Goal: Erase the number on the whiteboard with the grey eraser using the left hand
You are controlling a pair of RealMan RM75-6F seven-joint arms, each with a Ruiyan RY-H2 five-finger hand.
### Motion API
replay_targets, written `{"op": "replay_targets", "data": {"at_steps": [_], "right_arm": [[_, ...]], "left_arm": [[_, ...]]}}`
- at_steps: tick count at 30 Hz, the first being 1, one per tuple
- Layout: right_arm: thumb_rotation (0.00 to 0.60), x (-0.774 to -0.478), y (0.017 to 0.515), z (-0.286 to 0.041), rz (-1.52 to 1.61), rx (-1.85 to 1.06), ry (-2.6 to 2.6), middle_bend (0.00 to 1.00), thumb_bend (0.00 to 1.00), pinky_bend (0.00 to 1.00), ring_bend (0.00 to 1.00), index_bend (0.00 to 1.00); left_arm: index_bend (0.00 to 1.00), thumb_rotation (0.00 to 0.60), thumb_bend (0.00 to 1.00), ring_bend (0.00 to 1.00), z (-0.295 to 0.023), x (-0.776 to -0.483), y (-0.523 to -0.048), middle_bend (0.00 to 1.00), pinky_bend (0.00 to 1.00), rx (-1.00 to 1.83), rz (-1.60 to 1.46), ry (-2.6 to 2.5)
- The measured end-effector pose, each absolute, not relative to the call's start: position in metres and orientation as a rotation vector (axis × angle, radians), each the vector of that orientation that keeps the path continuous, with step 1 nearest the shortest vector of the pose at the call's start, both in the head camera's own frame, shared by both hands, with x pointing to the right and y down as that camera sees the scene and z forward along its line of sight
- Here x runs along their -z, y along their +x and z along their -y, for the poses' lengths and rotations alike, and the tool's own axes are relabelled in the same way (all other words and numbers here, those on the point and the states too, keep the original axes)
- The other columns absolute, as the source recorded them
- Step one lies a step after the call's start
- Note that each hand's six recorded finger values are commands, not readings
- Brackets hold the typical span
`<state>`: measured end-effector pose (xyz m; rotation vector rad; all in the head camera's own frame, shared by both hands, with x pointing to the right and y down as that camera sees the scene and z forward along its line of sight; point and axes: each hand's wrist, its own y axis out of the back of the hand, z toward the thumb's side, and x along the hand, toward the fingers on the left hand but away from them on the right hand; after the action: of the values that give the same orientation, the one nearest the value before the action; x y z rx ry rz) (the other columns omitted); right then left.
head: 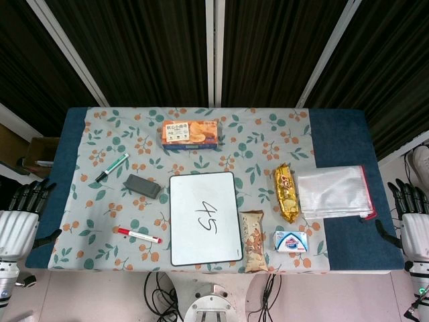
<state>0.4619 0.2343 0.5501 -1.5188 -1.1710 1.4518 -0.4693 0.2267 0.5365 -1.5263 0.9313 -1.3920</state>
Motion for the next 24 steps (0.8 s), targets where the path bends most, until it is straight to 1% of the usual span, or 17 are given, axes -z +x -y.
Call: {"op": "replay_targets", "data": {"at_steps": [15,24], "right_arm": [[0.6,-0.552,0.467,-0.237,1.183,-1.467,-1.516,0.0,0.23,0.0,0.0,0.0],[0.6,-0.554,0.468,-0.234,1.174,-1.477,-1.512,0.0,0.23,0.0,0.0,0.0]], "left_arm": [[0.07,0.599,0.04,0.02,-0.224,-0.54,-0.461,0.05,0.11,1.367,-0.899,-1.547],[0.07,0.6,0.04,0.02,-0.211,-0.552,-0.44,0.05,0.12,1.313,-0.825,-1.602]]}}
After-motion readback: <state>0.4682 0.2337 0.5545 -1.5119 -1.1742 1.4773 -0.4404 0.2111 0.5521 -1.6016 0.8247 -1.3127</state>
